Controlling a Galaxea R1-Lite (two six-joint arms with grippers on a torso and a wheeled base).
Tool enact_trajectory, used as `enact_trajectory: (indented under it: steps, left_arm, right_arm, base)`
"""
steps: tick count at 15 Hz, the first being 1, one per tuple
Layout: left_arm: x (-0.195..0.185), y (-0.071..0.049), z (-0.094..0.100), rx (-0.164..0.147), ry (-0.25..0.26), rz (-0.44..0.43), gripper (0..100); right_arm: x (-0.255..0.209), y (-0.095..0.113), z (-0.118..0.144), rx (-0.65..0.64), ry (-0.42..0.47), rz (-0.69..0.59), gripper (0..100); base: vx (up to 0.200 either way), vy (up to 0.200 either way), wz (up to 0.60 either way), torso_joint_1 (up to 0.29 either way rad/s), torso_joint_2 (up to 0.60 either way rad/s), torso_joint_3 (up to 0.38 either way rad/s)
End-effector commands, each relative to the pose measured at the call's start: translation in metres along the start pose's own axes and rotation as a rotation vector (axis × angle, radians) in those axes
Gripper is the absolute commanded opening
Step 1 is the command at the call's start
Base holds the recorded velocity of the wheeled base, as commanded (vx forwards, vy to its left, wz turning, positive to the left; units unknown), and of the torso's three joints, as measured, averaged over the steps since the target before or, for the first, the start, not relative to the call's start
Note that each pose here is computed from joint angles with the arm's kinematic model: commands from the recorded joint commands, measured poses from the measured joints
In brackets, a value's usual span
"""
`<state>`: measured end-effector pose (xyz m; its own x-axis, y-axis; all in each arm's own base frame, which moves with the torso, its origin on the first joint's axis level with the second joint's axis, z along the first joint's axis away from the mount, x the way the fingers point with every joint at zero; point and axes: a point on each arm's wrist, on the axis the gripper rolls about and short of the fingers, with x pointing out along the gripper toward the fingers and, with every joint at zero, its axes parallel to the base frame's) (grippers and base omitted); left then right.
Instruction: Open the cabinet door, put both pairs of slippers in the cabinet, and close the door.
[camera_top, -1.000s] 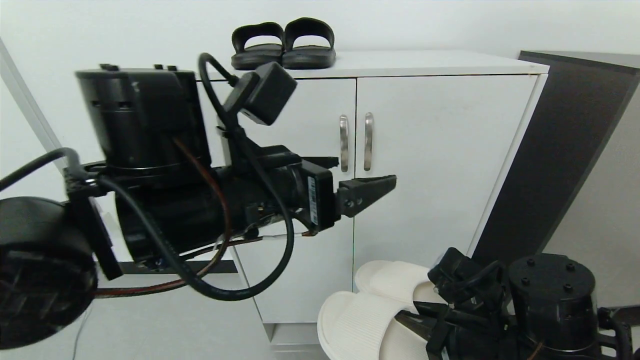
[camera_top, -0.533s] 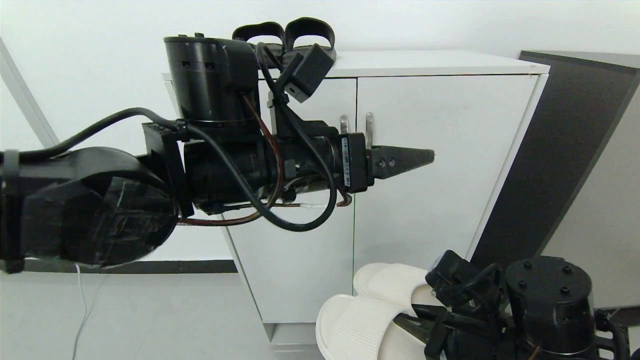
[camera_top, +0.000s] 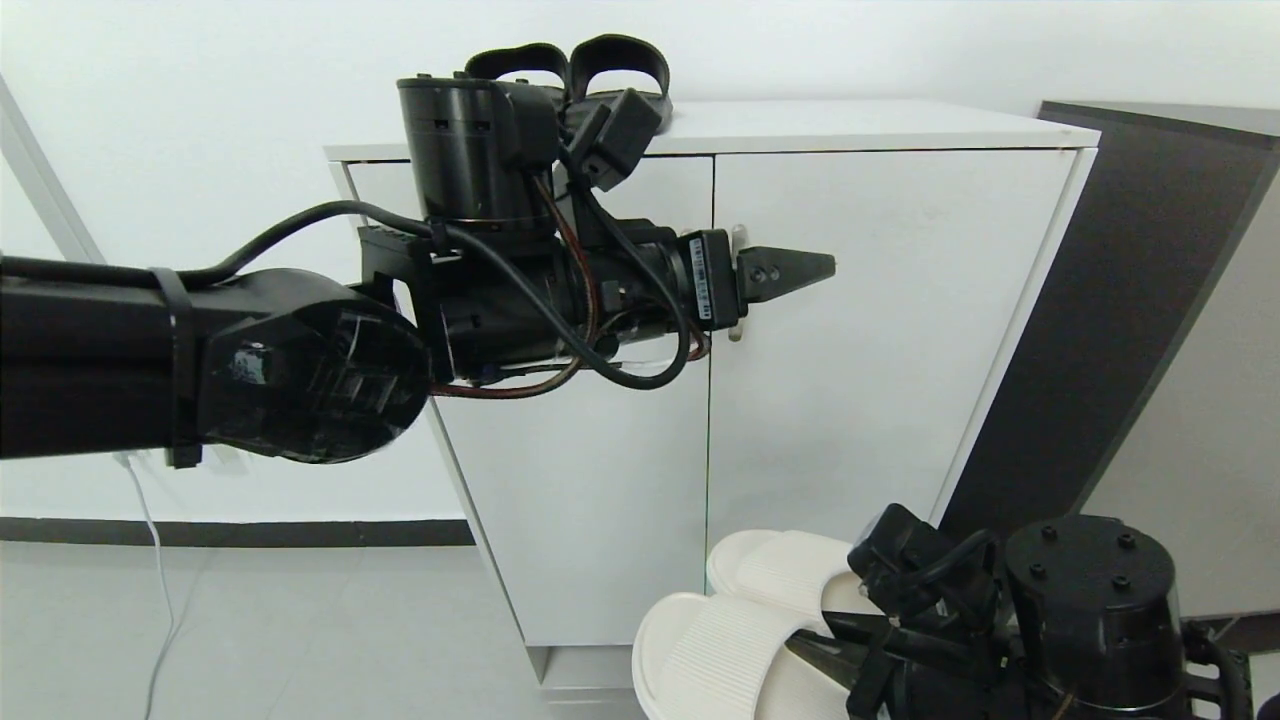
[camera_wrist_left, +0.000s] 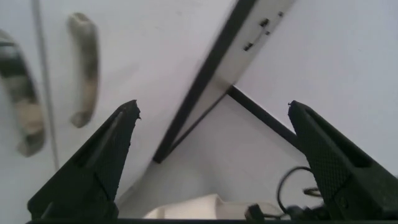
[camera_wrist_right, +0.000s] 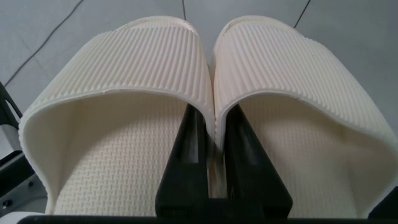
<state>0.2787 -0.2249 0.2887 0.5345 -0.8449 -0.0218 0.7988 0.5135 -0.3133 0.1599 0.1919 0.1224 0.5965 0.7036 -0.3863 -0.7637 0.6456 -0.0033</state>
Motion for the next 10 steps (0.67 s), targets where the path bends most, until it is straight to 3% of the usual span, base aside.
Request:
enact_trajectory:
  steps: [1,5,10]
  left_arm:
    - [0.002,0.001,0.0,0.003,-0.009,0.028,100]
    - [0.006,0.004,0.003,0.01,-0.038,0.091,100]
    - [0.025,0.016,-0.007,0.039,-0.024,0.139,100]
  right_arm:
    - [0.001,0.0,-0.001,0.0,0.004,0.0,0]
    - [0.003,0.0,-0.004,-0.002,0.019,0.0,0]
    - [0.005,0.0,-0.003,-0.002,0.019,0.0,0]
  base:
    - [0.0,0.0,0.0,0.0,0.0,0.0]
    - [0.0,0.0,0.0,0.0,0.0,0.0]
    - [0.0,0.0,0.0,0.0,0.0,0.0]
